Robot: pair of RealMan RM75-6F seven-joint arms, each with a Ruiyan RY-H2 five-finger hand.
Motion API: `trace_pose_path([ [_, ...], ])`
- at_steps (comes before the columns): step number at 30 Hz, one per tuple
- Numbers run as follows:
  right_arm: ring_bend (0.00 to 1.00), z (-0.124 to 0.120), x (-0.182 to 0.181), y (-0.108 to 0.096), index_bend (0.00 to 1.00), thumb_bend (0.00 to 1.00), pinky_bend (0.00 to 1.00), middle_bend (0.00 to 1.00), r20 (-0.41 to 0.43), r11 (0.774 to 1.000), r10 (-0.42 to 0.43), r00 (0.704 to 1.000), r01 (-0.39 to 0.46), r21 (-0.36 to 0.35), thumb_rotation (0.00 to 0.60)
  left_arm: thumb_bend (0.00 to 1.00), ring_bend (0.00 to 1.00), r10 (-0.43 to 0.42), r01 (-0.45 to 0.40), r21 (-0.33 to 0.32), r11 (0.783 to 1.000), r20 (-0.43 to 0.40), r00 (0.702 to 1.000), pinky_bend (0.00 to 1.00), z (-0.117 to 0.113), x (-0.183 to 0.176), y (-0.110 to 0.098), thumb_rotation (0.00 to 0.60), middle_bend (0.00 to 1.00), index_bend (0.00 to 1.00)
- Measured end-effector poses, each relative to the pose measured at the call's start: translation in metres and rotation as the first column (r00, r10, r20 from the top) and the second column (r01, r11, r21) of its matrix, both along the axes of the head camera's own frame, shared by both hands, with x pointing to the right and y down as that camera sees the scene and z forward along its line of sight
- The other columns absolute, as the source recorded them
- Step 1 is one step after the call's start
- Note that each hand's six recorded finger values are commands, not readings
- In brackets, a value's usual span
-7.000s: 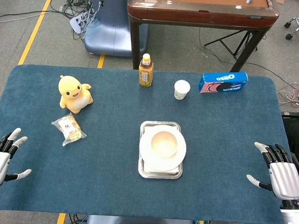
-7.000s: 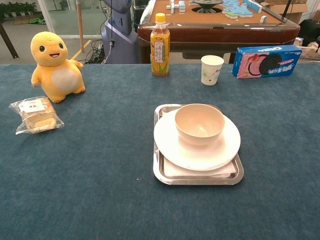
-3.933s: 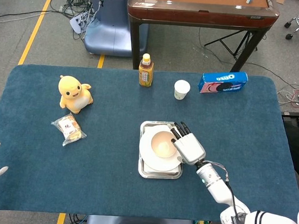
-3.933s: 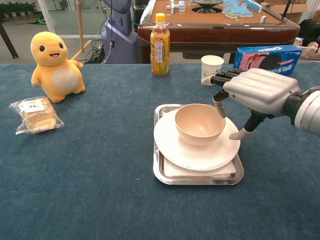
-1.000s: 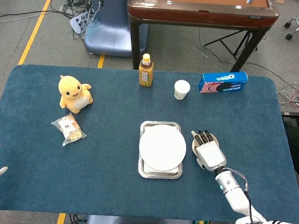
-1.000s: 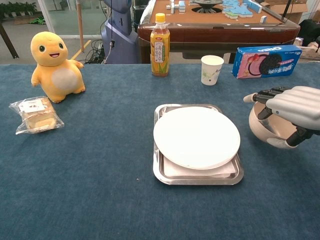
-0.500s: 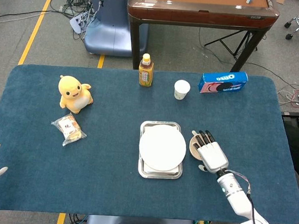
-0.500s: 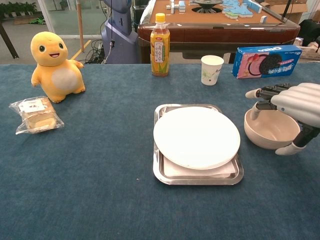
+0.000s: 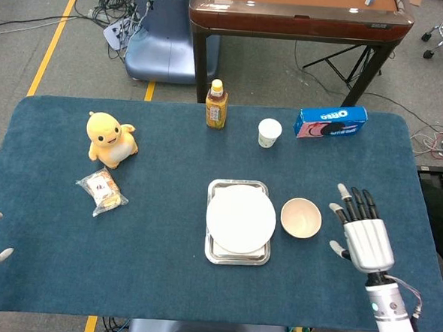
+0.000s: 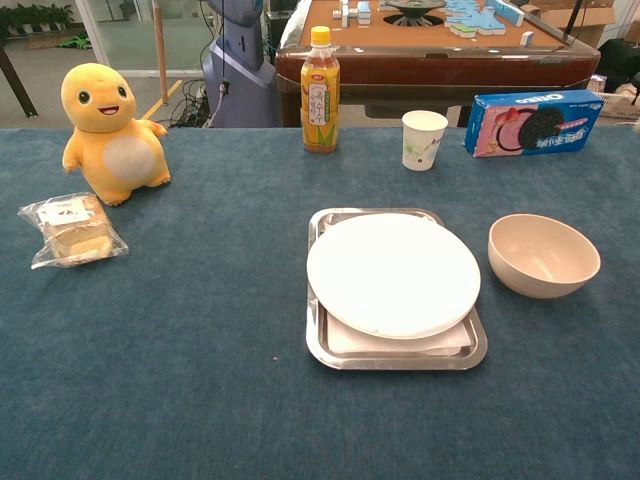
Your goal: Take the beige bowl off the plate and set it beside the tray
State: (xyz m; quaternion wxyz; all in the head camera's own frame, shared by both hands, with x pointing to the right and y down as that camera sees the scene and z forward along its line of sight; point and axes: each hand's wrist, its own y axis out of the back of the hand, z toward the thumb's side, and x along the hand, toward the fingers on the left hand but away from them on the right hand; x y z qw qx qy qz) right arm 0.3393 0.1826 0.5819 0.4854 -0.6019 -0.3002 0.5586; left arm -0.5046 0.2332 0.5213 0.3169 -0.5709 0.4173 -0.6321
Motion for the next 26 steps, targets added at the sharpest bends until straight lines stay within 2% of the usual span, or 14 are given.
trace_pose_path([
  [4, 0.00, -0.012, 0.029, 0.018, 0.28, 0.07, 0.04, 0.06, 0.040, 0.995, 0.103, 0.994, -0.104, 0.015, 0.600, 0.05, 0.04, 0.023, -0.023, 0.000, 1.000, 0.000, 1.000, 0.25, 0.001, 0.007, 0.002, 0.600, 0.11, 0.35],
  [10, 0.00, -0.019, 0.063, 0.035, 0.28, 0.07, 0.04, 0.06, 0.078, 0.984, 0.174, 0.982, -0.176, 0.029, 0.600, 0.05, 0.05, 0.063, -0.063, -0.007, 0.998, -0.031, 0.998, 0.25, 0.004, 0.020, 0.006, 0.600, 0.13, 0.36],
  [19, 0.00, -0.031, 0.086, 0.031, 0.28, 0.07, 0.04, 0.07, 0.110, 0.972, 0.211, 0.971, -0.220, 0.080, 0.600, 0.05, 0.06, 0.079, -0.082, -0.047, 0.996, -0.065, 0.995, 0.26, 0.015, 0.028, 0.010, 0.600, 0.13, 0.36],
  [26, 0.00, -0.026, 0.091, 0.028, 0.28, 0.07, 0.04, 0.07, 0.107, 0.971, 0.227, 0.968, -0.233, 0.054, 0.600, 0.05, 0.06, 0.065, -0.069, -0.061, 0.996, -0.073, 0.995, 0.26, 0.018, 0.026, 0.009, 0.600, 0.13, 0.36],
])
